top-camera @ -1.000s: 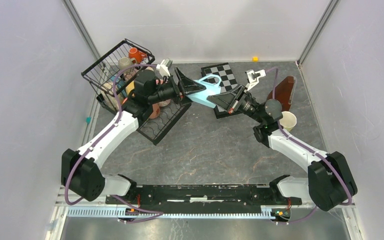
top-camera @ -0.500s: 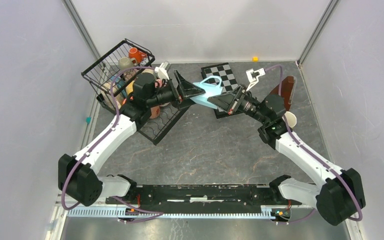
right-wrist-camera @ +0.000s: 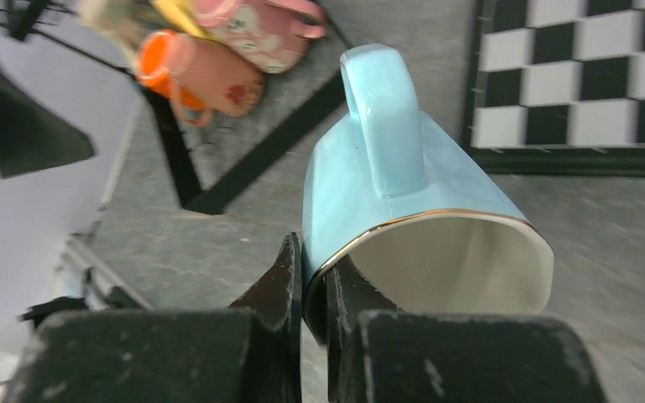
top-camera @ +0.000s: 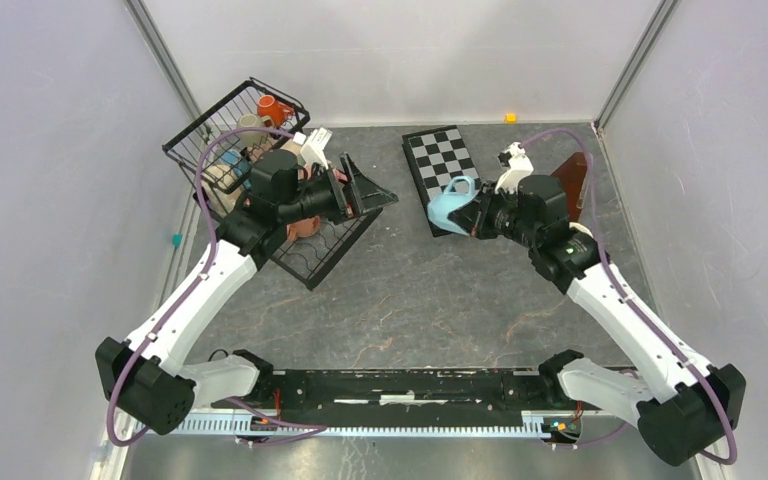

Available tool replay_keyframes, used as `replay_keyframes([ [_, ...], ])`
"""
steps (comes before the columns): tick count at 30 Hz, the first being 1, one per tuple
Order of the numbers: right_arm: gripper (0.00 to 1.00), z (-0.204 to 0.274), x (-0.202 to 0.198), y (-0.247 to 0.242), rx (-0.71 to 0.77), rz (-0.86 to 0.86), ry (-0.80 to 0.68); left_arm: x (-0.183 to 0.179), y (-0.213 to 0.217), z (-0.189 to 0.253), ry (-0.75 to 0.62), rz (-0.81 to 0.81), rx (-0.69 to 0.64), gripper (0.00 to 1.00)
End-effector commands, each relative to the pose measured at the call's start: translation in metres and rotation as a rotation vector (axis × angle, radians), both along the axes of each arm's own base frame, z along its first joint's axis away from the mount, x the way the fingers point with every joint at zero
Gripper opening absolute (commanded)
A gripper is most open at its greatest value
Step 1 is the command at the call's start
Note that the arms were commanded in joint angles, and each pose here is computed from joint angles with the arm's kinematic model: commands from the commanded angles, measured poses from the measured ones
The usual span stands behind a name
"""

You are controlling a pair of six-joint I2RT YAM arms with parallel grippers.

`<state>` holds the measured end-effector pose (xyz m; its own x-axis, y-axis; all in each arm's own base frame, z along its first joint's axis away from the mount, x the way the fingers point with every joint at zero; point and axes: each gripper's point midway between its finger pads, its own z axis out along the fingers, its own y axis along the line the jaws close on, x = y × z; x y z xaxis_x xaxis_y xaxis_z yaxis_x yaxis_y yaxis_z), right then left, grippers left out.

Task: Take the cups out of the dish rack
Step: Place the cup at the center of the board.

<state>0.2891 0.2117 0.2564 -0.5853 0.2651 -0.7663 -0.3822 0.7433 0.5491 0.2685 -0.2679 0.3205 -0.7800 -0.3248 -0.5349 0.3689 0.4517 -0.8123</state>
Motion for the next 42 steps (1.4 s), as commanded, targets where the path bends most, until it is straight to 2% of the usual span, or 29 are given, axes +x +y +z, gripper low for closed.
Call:
replay_keyframes([
  [1,0.0,0.025,0.004,-0.05,-0.228,-0.148,-0.097,-0.004,0.014,0.008,-0.109,0.001,0.097,1.0],
  [9,0.0,-0.025,0.004,-0.11,-0.61,-0.279,0.05,-0.011,0.022,-0.012,-0.064,0.0,0.175,1.0],
  [16,0.0,-0.065,0.014,-0.126,-0.792,-0.285,0.151,-0.014,0.027,-0.022,-0.049,0.007,0.208,1.0],
  [24,0.0,-0.094,0.033,-0.136,-0.881,-0.244,0.224,-0.016,0.029,-0.027,-0.033,-0.002,0.24,1.0],
  [33,0.0,-0.125,0.043,-0.145,-0.862,-0.135,0.307,-0.017,0.028,-0.032,-0.019,-0.011,0.242,1.0],
  [42,0.0,-0.142,0.047,-0.153,-0.87,-0.12,0.373,-0.016,0.024,-0.037,0.001,-0.017,0.244,1.0],
])
